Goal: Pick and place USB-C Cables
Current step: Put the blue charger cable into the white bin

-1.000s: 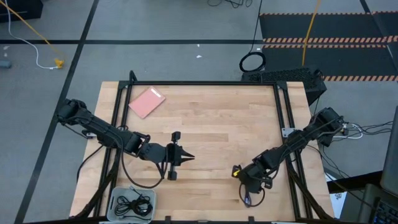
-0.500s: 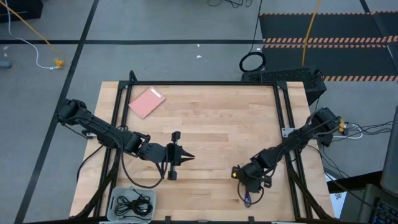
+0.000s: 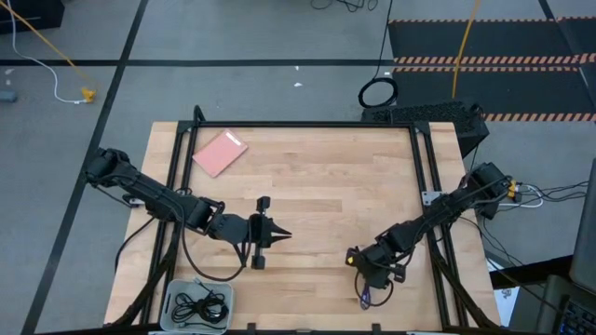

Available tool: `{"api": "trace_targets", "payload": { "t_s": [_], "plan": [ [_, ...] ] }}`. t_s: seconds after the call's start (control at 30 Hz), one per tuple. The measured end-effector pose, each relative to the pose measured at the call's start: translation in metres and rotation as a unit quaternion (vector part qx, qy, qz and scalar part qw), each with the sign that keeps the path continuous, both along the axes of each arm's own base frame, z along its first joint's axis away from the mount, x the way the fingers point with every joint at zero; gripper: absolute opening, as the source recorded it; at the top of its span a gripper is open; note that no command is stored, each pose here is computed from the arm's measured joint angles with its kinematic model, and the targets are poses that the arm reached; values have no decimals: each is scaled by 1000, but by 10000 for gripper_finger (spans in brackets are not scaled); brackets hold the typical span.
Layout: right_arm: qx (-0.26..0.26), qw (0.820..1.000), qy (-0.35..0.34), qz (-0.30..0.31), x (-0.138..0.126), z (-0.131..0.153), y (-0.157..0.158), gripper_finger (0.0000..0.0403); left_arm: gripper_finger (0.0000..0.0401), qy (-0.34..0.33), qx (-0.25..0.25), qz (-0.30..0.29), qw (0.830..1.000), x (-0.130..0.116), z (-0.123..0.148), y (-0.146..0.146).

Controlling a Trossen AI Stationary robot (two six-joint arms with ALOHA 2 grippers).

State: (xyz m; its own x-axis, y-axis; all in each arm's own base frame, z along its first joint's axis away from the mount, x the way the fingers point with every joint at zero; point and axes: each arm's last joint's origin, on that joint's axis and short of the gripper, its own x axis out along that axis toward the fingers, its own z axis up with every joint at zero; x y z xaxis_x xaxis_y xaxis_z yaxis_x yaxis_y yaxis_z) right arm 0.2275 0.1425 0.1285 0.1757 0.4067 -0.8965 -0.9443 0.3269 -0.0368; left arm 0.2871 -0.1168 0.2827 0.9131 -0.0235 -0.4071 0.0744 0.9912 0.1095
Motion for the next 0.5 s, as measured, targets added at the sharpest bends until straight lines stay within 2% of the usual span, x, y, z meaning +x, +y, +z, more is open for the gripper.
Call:
{"api": "trace_targets", "payload": {
  "t_s": [0.27,0.5],
  "plan": [
    [3,1000,6,-20,0,0,0,45,31,0,0,0,1000,0,0,0],
    [17,998,16,-61,2,2,1,33,31,0,-1,0,1000,0,0,0]
  ]
}}
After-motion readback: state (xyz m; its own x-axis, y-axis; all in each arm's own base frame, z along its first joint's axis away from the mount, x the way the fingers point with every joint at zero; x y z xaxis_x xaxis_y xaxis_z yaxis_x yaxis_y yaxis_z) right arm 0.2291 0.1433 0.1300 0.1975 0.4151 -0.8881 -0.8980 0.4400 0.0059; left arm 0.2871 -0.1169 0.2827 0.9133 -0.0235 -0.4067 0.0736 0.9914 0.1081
